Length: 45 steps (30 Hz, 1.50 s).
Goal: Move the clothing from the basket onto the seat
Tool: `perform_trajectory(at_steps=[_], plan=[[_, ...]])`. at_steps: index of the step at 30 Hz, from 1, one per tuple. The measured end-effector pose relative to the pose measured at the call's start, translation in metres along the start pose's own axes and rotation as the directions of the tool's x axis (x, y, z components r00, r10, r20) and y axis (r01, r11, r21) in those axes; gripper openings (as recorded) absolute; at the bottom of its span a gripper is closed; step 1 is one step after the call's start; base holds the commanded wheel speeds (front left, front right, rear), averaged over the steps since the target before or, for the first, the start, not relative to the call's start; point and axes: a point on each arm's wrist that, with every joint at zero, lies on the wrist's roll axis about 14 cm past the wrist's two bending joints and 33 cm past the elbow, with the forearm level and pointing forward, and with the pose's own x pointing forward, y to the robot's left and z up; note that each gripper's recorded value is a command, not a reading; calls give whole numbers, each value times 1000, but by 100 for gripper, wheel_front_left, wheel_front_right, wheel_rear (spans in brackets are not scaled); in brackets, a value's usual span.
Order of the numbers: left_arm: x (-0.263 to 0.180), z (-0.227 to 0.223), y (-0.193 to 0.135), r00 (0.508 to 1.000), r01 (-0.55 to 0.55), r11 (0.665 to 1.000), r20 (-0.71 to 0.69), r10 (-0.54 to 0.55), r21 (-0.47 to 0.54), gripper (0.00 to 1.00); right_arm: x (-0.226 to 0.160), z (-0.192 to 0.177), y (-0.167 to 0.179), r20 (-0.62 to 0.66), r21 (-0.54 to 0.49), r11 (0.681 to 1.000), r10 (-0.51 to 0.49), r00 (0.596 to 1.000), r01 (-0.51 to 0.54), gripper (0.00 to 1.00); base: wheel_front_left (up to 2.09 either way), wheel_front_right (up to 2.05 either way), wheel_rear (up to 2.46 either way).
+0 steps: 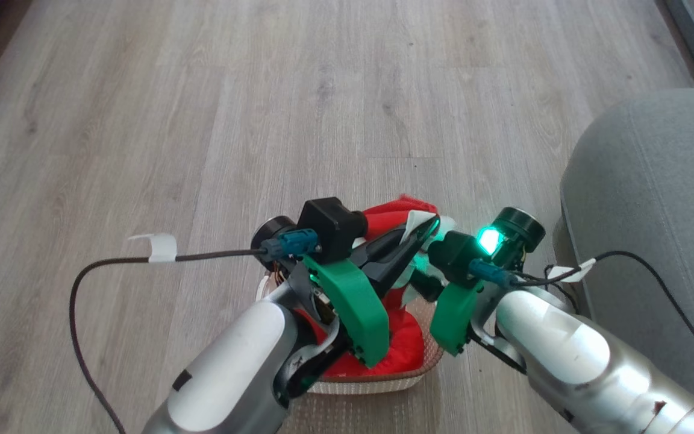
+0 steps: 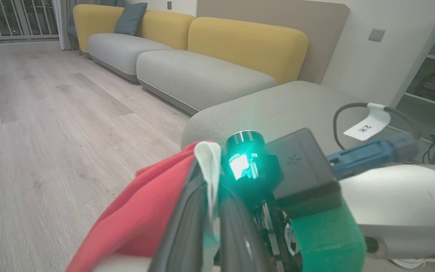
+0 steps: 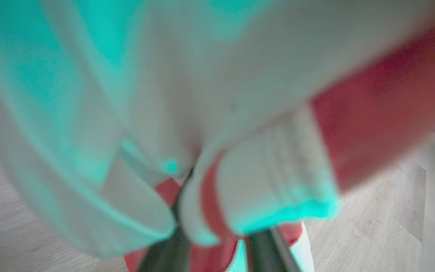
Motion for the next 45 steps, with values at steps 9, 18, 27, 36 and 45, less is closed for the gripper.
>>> perform_trajectory(at_steps=[9, 18, 27, 36, 45], plan=[[2, -7, 11, 1000, -22, 1000, -3, 22, -19, 29, -7, -2, -4, 8, 49, 999, -14, 1000, 13, 0, 0, 0, 0], [1, -17, 30, 997, -75, 997, 0, 75, -32, 100, -25, -16, -32, -18, 90, 990, -104, 994, 106, 0, 0, 0, 0], [0, -63, 32, 995, -88, 994, -45, 85, -64, 100, -64, -33, -70, -54, 113, 959, -256, 965, 261, 0, 0, 0, 0], [14, -115, -8, 992, 52, 996, -109, -59, -70, 100, -136, -48, -108, -112, 79, 889, -442, 890, 452, 0, 0, 0, 0], [38, -128, -61, 966, 215, 971, -123, -228, -107, 100, -221, -56, -135, -169, 19, 778, -617, 769, 628, 0, 0, 0, 0]])
